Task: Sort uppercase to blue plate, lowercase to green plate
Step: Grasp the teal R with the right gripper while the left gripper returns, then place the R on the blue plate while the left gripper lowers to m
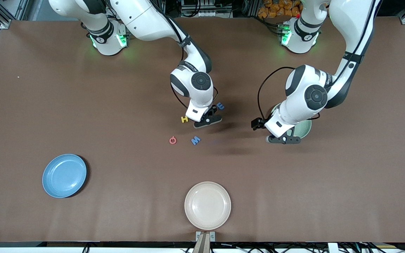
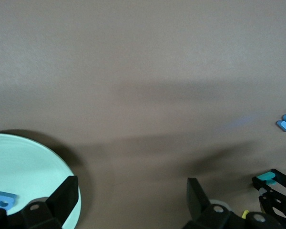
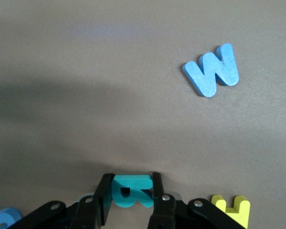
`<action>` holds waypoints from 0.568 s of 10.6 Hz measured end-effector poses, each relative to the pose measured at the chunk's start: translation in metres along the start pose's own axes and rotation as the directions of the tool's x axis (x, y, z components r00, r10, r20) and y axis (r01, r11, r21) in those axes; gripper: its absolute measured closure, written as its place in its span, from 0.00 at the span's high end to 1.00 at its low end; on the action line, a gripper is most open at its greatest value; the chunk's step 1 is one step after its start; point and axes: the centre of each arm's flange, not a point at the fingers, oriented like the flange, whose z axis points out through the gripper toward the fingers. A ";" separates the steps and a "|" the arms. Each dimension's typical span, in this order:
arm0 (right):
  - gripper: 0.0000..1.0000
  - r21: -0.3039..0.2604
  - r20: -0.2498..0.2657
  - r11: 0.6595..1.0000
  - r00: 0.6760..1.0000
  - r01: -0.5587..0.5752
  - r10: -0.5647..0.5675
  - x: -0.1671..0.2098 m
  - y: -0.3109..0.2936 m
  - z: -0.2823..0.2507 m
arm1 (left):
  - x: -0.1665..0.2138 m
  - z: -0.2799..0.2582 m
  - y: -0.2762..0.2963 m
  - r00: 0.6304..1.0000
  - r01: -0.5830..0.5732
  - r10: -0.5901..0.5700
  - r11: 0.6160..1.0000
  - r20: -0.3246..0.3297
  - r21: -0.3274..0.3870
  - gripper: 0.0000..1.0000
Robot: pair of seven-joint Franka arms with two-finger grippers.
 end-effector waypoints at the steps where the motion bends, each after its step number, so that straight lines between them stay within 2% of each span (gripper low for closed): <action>1: 0.38 -0.001 -0.001 1.000 1.000 -0.004 0.004 0.001 0.001 0.000 | -0.002 0.005 0.004 1.000 0.007 -0.007 1.000 0.009 0.002 1.00; 4: 0.38 -0.018 -0.003 0.999 0.999 -0.048 0.048 0.015 0.024 -0.006 | -0.009 0.009 0.019 1.000 0.008 -0.008 1.000 0.018 -0.003 1.00; 6: 0.38 -0.049 -0.006 0.993 0.995 -0.104 0.104 0.034 0.060 -0.027 | -0.015 0.010 0.032 1.000 0.000 0.000 1.000 0.022 -0.009 1.00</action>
